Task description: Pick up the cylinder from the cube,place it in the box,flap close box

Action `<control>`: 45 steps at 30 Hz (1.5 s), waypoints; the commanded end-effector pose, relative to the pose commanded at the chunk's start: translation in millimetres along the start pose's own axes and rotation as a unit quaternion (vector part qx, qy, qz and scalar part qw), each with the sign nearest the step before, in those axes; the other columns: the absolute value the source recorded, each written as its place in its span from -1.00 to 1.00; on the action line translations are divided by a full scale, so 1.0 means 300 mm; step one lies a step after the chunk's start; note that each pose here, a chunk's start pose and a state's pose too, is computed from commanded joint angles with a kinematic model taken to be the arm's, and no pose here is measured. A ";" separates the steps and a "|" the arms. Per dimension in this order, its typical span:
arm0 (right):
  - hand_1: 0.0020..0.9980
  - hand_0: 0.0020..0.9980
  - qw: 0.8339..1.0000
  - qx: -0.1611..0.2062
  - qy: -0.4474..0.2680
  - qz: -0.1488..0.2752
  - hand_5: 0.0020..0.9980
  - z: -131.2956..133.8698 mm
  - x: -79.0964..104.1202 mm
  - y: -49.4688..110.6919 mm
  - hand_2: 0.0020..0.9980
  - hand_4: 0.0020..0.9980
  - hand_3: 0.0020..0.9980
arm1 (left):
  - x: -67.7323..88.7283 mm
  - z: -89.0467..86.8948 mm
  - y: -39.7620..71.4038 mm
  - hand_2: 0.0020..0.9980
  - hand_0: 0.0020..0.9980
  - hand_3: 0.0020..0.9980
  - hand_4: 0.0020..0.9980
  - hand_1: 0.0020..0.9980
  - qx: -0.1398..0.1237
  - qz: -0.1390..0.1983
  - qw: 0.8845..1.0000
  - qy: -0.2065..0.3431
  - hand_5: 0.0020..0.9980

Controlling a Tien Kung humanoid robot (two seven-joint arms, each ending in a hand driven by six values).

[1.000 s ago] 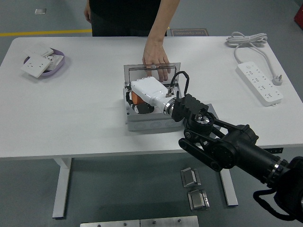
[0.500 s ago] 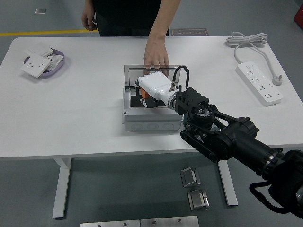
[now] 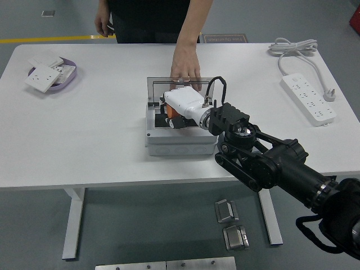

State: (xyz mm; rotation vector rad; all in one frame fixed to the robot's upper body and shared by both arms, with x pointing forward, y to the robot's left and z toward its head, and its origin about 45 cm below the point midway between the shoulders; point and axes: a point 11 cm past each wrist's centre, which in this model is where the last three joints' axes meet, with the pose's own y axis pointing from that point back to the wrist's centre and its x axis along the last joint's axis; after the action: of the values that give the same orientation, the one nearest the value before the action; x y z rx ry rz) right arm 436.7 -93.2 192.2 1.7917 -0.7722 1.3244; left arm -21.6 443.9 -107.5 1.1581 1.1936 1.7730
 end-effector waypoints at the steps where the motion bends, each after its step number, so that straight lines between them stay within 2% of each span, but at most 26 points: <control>1: 0.03 -0.12 1.000 0.001 -0.002 0.000 -0.72 0.000 0.001 0.000 0.07 -0.12 0.23 | 0.000 0.001 0.000 0.31 0.23 0.35 0.45 0.28 0.000 0.000 1.000 0.000 -0.45; 2: 0.03 -0.12 1.000 0.001 -0.003 -0.001 -0.72 0.000 0.001 0.000 0.07 -0.12 0.23 | 0.001 0.001 0.000 0.31 0.23 0.35 0.45 0.28 0.000 0.000 1.000 0.000 -0.45; 3: 0.20 0.05 1.000 0.001 -0.006 -0.001 -0.52 0.000 0.001 0.000 0.17 0.00 0.35 | 0.001 0.002 0.000 0.30 0.23 0.35 0.44 0.28 0.000 0.000 1.000 0.000 -0.45; 8: 0.20 0.05 1.000 0.002 -0.015 -0.003 -0.52 0.001 -0.003 0.001 0.17 0.00 0.35 | -0.001 0.002 0.000 0.30 0.23 0.35 0.44 0.28 0.000 0.000 1.000 -0.001 -0.45; 9: 0.23 0.14 1.000 0.003 -0.016 -0.003 -0.40 0.001 -0.003 0.001 0.22 0.18 0.39 | -0.002 0.002 0.000 0.30 0.23 0.35 0.44 0.28 0.001 0.000 1.000 -0.001 -0.45; 14: 0.23 0.14 1.000 0.002 -0.023 -0.004 -0.40 0.006 -0.008 0.002 0.22 0.18 0.39 | -0.002 0.004 0.000 0.30 0.23 0.35 0.44 0.28 0.000 -0.001 1.000 -0.002 -0.45; 15: 0.23 0.24 1.000 0.002 -0.024 -0.004 -0.37 0.007 -0.009 0.002 0.23 0.24 0.39 | -0.002 0.005 0.000 0.29 0.23 0.34 0.44 0.28 0.000 -0.001 1.000 -0.002 -0.45; 20: 0.23 0.24 1.000 0.003 -0.029 -0.004 -0.37 0.010 -0.008 0.003 0.23 0.24 0.39 | -0.003 0.006 0.000 0.29 0.23 0.34 0.44 0.28 0.000 -0.001 1.000 -0.002 -0.45; 21: 0.23 0.24 1.000 0.003 -0.030 -0.003 -0.28 0.010 -0.006 0.003 0.23 0.32 0.38 | -0.003 0.006 0.000 0.29 0.23 0.34 0.43 0.28 0.000 -0.001 1.000 -0.002 -0.46; 23: 0.23 0.24 0.999 0.005 -0.033 -0.001 -0.28 0.008 -0.004 0.003 0.23 0.32 0.38 | -0.004 0.006 -0.001 0.29 0.23 0.34 0.43 0.28 0.000 -0.001 1.000 -0.002 -0.46; 26: 0.23 0.24 0.999 0.011 -0.048 0.001 -0.28 -0.005 0.000 0.004 0.23 0.32 0.38 | -0.005 0.006 -0.001 0.29 0.23 0.34 0.43 0.28 0.000 -0.001 1.000 -0.002 -0.46; 27: 0.23 0.32 0.998 0.014 -0.056 0.001 -0.25 -0.012 0.001 0.004 0.25 0.45 0.40 | -0.005 0.005 -0.001 0.28 0.23 0.34 0.43 0.28 0.000 -0.001 1.000 -0.002 -0.47; 31: 0.23 0.32 0.995 0.027 -0.096 0.002 -0.25 -0.019 0.025 0.029 0.25 0.45 0.40 | -0.006 0.000 0.000 0.28 0.23 0.34 0.43 0.28 0.001 -0.001 1.000 0.000 -0.47; 34: 0.24 0.33 0.991 0.038 -0.128 0.012 -0.20 -0.009 0.087 0.052 0.24 0.52 0.40 | -0.006 -0.006 0.000 0.28 0.23 0.33 0.42 0.28 0.003 -0.001 1.000 0.000 -0.48; 37: 0.24 0.33 0.986 0.057 -0.151 0.040 -0.20 -0.016 0.210 0.066 0.24 0.52 0.40 | -0.006 -0.006 0.000 0.28 0.23 0.33 0.42 0.28 0.003 -0.001 1.000 0.000 -0.48; 38: 0.24 0.33 0.984 0.066 -0.157 0.051 -0.27 -0.023 0.258 0.069 0.25 0.43 0.40 | -0.006 -0.003 0.000 0.27 0.23 0.33 0.41 0.28 0.002 -0.001 1.000 0.000 -0.49; 39: 0.24 0.33 0.983 0.070 -0.162 0.059 -0.27 -0.022 0.299 0.070 0.25 0.43 0.40 | -0.005 0.001 0.000 0.27 0.23 0.33 0.41 0.28 0.001 -0.001 1.000 0.000 -0.49; 41: 0.24 0.33 0.980 0.070 -0.171 0.070 -0.27 -0.003 0.355 0.064 0.25 0.43 0.40 | -0.004 0.009 -0.001 0.27 0.23 0.33 0.41 0.28 -0.002 -0.001 1.000 -0.001 -0.49; 45: 0.22 0.31 0.978 0.060 -0.185 0.077 -0.22 0.043 0.429 0.032 0.25 0.48 0.39 | 0.000 0.022 -0.001 0.27 0.23 0.33 0.40 0.28 -0.005 0.000 1.000 -0.003 -0.53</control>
State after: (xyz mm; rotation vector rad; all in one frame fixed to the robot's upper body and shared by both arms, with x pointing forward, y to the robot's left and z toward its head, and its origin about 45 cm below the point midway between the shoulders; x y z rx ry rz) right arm 470.8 -112.9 315.6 2.1456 -1.0693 1.1673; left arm -15.5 446.0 -106.6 1.1558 1.1802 1.7723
